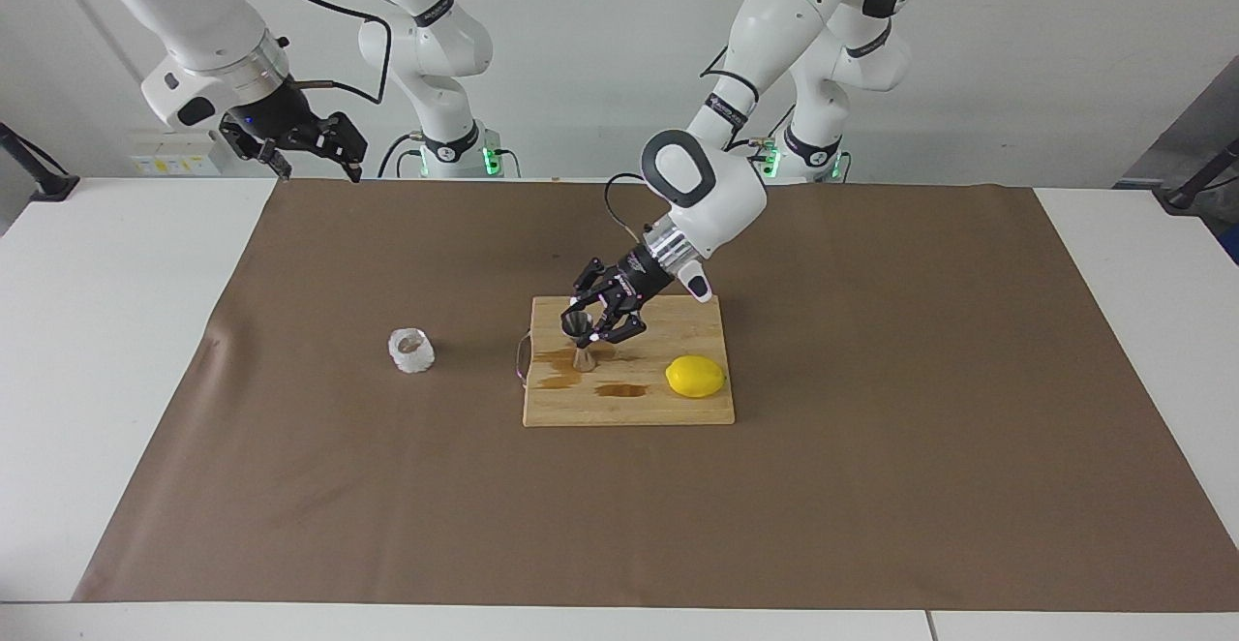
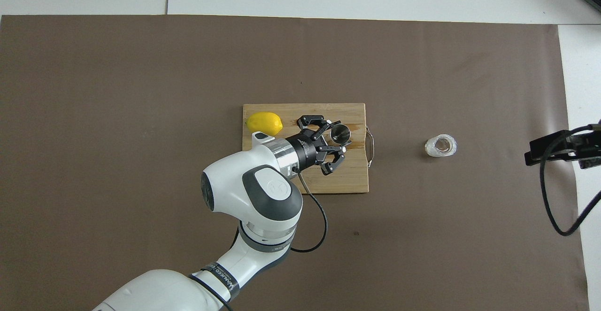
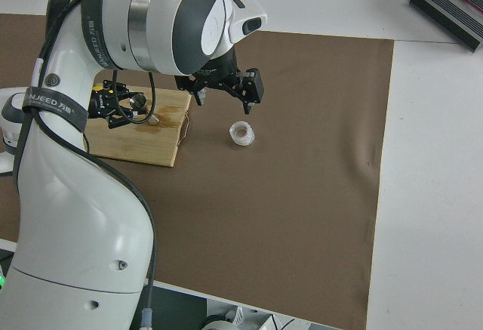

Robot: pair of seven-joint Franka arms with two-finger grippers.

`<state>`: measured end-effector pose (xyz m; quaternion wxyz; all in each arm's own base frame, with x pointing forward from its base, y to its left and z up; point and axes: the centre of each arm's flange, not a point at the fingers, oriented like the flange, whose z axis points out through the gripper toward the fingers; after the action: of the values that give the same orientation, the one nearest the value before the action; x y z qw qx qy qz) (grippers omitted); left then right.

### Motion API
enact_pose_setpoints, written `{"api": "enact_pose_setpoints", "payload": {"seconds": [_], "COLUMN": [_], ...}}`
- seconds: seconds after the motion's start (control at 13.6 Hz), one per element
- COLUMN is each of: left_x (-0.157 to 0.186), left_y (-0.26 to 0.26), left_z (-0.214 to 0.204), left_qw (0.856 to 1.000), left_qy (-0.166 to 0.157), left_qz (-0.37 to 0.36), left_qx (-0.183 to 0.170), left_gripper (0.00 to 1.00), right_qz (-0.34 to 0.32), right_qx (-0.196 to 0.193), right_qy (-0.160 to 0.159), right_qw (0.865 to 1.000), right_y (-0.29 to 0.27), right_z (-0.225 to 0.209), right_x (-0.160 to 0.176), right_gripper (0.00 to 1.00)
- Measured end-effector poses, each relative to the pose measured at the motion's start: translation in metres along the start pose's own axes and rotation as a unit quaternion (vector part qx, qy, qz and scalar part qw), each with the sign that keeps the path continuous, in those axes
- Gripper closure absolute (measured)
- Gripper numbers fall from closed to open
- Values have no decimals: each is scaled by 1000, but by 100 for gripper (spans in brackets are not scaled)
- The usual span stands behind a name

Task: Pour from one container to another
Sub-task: 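Lower the silver cup onto the board and open the left gripper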

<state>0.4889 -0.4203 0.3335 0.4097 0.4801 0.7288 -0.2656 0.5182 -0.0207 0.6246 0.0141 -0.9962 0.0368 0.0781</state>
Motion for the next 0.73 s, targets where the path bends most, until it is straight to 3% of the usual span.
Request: {"api": "enact_pose_setpoints", "payload": {"seconds": [0.73], "left_x": [1], "left_y": [1], "left_z": [0], "left_qw": [1000], "left_qy": [1], "left_qz": [5], "left_qx": [-1], "left_gripper": [49], "right_qz": [0], "right_qx": [0], "right_qy": [0], "right_qw": [1000], "right_y": [0], "right_z": [0], "right_x": [0], "right_gripper": [0]}}
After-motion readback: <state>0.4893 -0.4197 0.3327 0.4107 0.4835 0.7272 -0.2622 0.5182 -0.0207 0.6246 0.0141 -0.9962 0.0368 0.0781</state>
